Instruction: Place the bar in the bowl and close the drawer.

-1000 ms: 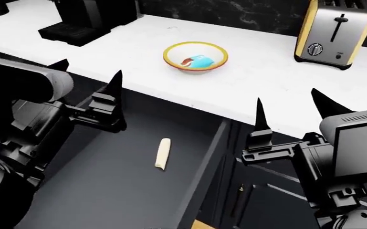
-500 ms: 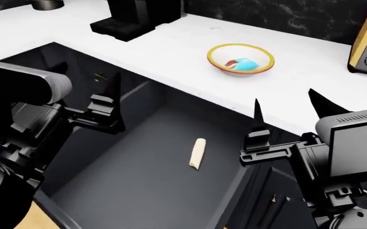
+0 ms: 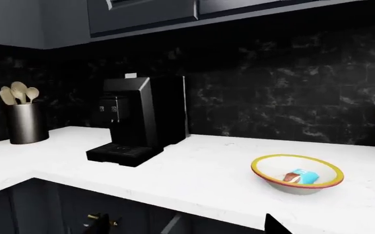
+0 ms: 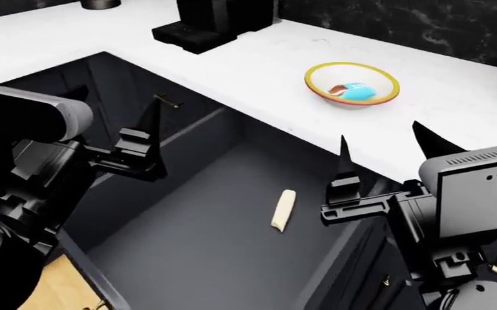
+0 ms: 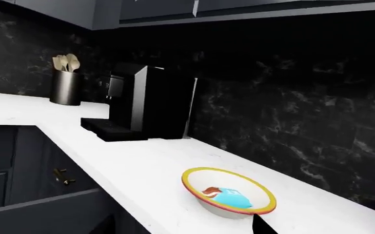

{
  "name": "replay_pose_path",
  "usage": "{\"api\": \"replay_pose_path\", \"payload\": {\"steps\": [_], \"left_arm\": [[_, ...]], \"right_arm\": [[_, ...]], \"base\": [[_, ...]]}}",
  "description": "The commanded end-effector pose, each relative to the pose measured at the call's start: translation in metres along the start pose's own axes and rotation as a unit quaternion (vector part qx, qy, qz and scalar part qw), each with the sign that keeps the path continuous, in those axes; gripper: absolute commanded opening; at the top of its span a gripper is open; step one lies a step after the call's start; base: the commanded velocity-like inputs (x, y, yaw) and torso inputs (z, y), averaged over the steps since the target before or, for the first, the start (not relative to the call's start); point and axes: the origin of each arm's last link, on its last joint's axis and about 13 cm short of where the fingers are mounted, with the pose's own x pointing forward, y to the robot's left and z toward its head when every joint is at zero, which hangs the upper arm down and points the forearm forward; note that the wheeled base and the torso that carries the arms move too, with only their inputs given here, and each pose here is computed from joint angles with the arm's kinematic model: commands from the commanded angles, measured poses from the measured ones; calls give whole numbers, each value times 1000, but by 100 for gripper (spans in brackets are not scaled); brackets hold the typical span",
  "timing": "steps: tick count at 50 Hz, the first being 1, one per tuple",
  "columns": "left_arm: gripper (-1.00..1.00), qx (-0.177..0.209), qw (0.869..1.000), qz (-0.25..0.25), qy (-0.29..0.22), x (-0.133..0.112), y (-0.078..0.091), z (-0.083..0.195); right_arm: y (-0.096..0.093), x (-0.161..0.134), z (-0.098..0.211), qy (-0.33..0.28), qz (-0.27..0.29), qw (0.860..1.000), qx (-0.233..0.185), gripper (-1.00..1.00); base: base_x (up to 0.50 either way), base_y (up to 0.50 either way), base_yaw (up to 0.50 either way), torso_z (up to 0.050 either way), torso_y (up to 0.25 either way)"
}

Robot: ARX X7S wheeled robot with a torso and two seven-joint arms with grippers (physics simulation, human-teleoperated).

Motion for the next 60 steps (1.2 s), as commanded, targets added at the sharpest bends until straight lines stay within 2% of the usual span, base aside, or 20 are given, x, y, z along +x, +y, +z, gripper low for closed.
{"api": "replay_pose_path", "payload": {"steps": [1,19,28,46,50,60], "left_arm": [[100,-2,1000,-2,0,0,-1,0],[100,-3,1000,-2,1,0,0,-2],[100,-3,1000,-1,0,1,0,-1],[100,-6,1000,7,-2,-1,3,-1],[100,-9,1000,25,-7,-3,6,0],[100,-10,992,126,-25,-20,29,6]], "right_arm": [[0,2,-2,8,-2,1000,-5,100],[0,1,-1,9,-2,1000,-5,100],[0,2,-2,13,-3,1000,-7,100],[0,3,1,9,-7,1000,-12,100],[-1,3,1,9,-10,1000,-13,100],[-1,3,1,8,-11,1000,-14,100]], "base": [[313,-390,0,0,0],[310,-380,0,0,0],[17,14,0,0,0],[312,259,0,0,0],[0,0,0,0,0],[0,0,0,0,0]]}}
